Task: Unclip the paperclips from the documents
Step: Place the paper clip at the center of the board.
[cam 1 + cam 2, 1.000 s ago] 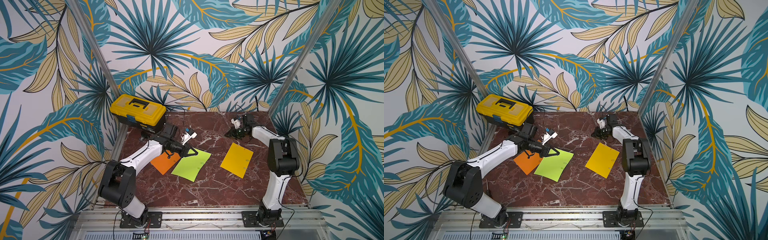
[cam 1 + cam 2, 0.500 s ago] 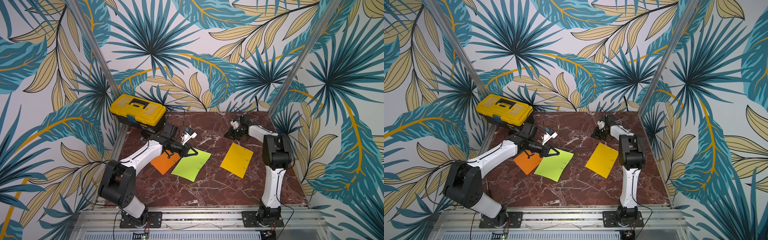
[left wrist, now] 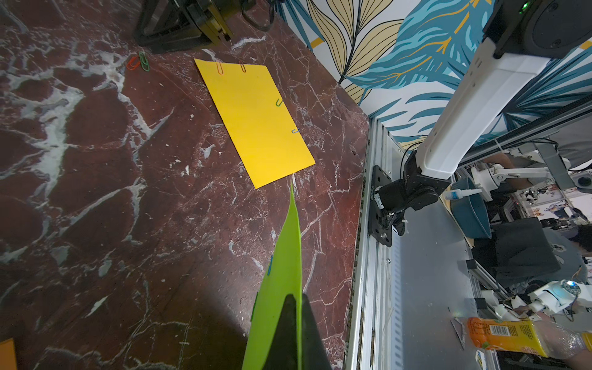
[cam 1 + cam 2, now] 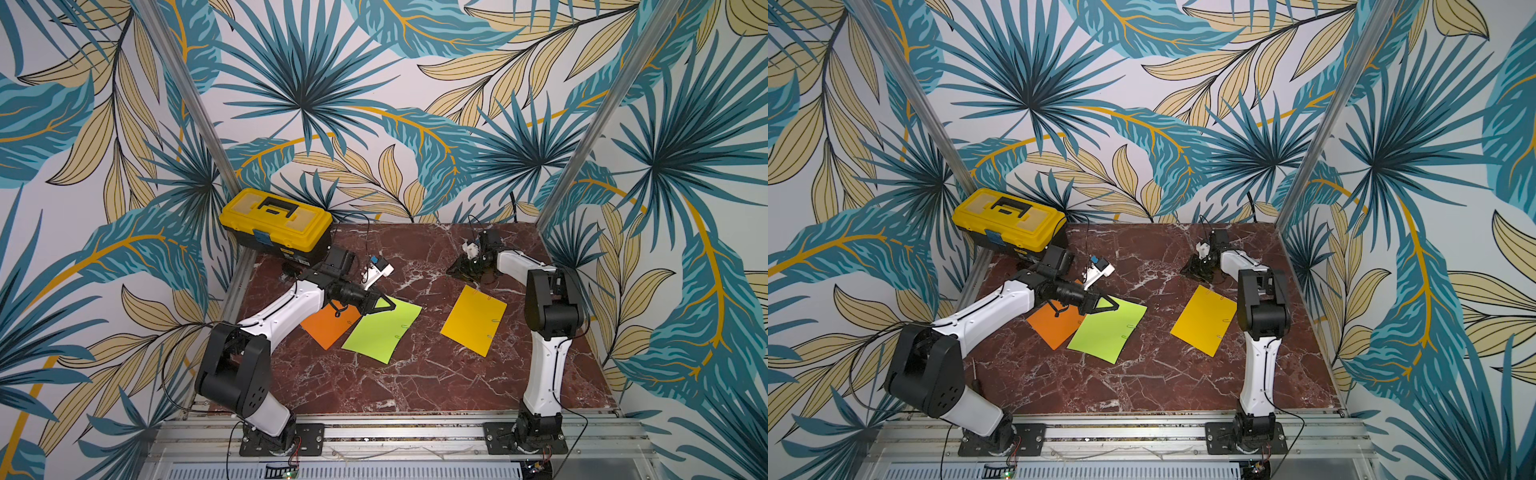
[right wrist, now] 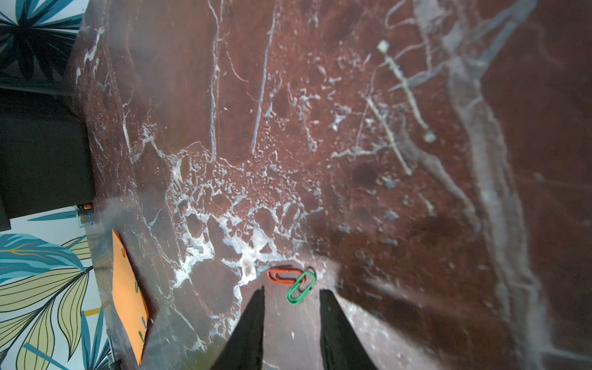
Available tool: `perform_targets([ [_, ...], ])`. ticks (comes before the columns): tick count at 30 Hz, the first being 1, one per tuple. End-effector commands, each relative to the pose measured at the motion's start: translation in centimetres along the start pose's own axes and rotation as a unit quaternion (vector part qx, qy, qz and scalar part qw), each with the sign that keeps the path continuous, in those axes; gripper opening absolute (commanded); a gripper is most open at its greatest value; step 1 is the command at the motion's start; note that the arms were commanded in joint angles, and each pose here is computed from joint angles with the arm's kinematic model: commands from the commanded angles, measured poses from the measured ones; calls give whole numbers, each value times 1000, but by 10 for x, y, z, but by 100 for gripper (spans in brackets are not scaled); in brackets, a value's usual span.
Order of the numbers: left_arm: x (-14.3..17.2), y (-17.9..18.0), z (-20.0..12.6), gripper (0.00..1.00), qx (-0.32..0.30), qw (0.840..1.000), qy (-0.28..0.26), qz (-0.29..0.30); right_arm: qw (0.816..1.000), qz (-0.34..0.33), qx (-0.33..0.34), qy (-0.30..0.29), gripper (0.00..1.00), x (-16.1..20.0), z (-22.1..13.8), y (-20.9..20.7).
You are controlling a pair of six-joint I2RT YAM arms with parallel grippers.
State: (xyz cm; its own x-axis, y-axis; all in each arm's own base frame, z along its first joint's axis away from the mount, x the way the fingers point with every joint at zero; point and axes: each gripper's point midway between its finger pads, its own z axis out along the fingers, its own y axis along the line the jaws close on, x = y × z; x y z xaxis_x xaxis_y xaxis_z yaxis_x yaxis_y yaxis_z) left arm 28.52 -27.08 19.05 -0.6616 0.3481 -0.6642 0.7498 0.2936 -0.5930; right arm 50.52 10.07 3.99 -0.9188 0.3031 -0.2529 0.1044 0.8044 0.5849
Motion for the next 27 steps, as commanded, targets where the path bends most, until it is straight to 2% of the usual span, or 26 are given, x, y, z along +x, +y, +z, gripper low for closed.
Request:
perform_targets([
  [1,-20,-16,-11,0,-1,999,-20,37,1000,-2,9,-2,32,6,-15,2],
  [10,-24,-17,-12,0,5,999,-23,36,999,-36,-21,-25,33,21,-50,27],
  [16,-28,-11,-12,0,8,999,-30,33,994,-89,-60,-37,34,44,-76,61],
  [22,-44,-4,-27,0,18,997,-76,22,980,-163,-98,-60,38,70,-107,102],
  [27,-62,-9,-33,0,21,994,-98,31,958,-232,-143,-91,44,86,-132,142],
])
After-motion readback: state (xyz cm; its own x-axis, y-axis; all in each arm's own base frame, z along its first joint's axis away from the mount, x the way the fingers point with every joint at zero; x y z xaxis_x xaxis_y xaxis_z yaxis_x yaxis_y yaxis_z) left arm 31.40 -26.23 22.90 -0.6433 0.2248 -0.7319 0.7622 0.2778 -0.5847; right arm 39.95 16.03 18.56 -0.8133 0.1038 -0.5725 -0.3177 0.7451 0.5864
